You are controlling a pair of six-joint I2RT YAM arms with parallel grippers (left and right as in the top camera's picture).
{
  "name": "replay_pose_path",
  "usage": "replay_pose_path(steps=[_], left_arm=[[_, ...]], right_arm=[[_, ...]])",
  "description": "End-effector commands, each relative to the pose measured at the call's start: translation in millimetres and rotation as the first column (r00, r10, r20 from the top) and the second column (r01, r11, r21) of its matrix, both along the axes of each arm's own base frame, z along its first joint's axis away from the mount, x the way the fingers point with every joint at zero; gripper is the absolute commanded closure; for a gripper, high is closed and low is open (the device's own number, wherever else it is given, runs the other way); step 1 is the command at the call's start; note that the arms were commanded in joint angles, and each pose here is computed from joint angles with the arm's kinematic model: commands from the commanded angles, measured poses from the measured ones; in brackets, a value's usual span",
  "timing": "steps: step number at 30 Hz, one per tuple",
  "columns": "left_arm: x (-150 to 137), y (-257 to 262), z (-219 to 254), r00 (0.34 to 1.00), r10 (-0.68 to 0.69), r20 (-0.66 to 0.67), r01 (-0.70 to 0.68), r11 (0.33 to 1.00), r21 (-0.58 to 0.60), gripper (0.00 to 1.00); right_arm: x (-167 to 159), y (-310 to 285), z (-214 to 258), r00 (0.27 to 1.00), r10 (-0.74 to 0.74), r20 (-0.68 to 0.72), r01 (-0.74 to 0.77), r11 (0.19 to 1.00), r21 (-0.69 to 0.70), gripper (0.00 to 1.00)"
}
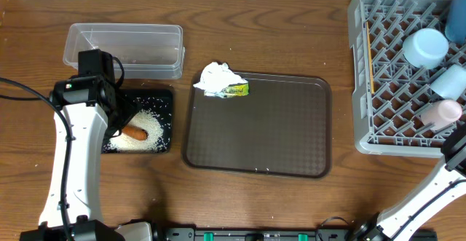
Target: Sort waste into correct bins and load items into the dishwasher rack
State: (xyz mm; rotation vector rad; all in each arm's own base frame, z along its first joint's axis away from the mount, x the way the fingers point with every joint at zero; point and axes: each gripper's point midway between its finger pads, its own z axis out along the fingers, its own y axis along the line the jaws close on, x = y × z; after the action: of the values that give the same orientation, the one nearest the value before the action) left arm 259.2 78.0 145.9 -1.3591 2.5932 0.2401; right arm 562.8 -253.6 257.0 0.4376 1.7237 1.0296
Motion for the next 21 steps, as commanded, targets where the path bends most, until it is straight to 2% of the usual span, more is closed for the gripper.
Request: replay_pose_path(steps=[1, 10, 18, 21], left_arm=[[1.3, 4.5, 4.3, 1.000, 0.011, 0.008, -0.011, 1.000, 0.020, 0.01], [1.3, 4.5, 4.3, 1.000, 0.011, 0.008, -0.011, 1.000, 0.020, 0.01], [1.3, 4.4, 4.3, 1.000, 0.011, 0.008, -0.011, 1.000, 0.020, 0.01], [1.3, 4.5, 4.3, 1.000, 0.011, 0.008, -0.011, 1.000, 0.020, 0.01]], right_arm=[[0.9, -15.2, -40.2, 0.997, -0.021, -0.075, 0.027, 0.997, 0.076, 0.99], [-16.4, -46.5, -35.3, 0.996, -0.065, -0.059, 0.070, 0.994, 0.086, 0.99], [-22.1, -49.2, -33.2, 0.993, -0.053, -0.102, 0.072, 0.978, 0.194, 0.99], [-22.2, -44.1, -24.9, 0.997, -0.023, -0.078, 0.038, 0.978, 0.206, 0.99]])
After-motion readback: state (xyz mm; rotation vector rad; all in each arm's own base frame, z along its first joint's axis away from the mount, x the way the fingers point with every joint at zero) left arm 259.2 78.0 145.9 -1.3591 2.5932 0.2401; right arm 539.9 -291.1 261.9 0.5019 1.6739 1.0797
